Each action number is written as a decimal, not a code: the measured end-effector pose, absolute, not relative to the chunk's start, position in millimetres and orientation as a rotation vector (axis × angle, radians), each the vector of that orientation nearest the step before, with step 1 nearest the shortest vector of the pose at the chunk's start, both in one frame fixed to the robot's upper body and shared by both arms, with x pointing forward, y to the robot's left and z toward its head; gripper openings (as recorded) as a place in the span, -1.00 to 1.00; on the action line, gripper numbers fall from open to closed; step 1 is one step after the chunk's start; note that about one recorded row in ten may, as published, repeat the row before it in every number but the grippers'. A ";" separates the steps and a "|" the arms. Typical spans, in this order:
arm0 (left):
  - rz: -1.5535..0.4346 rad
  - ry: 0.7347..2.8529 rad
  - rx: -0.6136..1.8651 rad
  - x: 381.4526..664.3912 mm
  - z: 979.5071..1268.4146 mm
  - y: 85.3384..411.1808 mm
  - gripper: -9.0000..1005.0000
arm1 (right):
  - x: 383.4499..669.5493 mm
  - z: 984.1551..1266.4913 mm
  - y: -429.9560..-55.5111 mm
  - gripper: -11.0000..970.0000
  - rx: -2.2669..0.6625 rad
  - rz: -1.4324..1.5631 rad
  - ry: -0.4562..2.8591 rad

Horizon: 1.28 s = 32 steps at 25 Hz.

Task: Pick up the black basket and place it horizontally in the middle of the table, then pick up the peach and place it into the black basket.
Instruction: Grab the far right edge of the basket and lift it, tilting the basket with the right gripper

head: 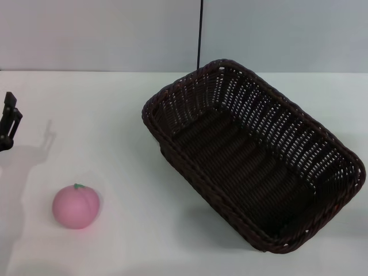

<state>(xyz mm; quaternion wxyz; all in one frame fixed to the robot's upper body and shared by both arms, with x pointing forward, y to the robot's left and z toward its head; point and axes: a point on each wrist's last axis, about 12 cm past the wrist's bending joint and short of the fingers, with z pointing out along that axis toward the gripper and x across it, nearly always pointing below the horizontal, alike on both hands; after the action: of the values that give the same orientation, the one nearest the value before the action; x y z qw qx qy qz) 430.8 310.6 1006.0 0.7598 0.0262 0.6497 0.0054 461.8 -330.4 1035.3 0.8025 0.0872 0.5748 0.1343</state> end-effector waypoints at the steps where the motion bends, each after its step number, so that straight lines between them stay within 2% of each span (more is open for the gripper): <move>1: 0.011 1.414 0.054 431.4 1006.3 310.2 0.62 | 462.3 1035.5 -330.8 0.31 0.185 0.286 1.232; 13: -0.002 1.407 0.055 431.5 1007.0 307.5 0.61 | 466.5 1038.5 -336.7 0.31 0.130 0.275 1.241; 19: -0.009 1.398 0.056 429.4 1007.6 305.8 0.61 | 477.2 1045.5 -349.6 0.31 -0.029 0.420 1.345; 24: -0.026 1.396 0.075 429.1 1007.5 302.3 0.61 | 487.3 1066.8 -368.3 0.31 -0.190 0.592 1.485; 32: -0.033 1.398 0.086 429.7 1007.4 301.1 0.60 | 511.2 1132.2 -383.0 0.31 -0.373 0.804 1.864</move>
<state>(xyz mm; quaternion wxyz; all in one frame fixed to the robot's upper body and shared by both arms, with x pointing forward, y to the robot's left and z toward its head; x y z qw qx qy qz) 429.7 301.1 1007.4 0.7646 0.0397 0.6431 -0.0153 511.2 -383.0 1132.2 0.5132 -0.1551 0.7751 0.3342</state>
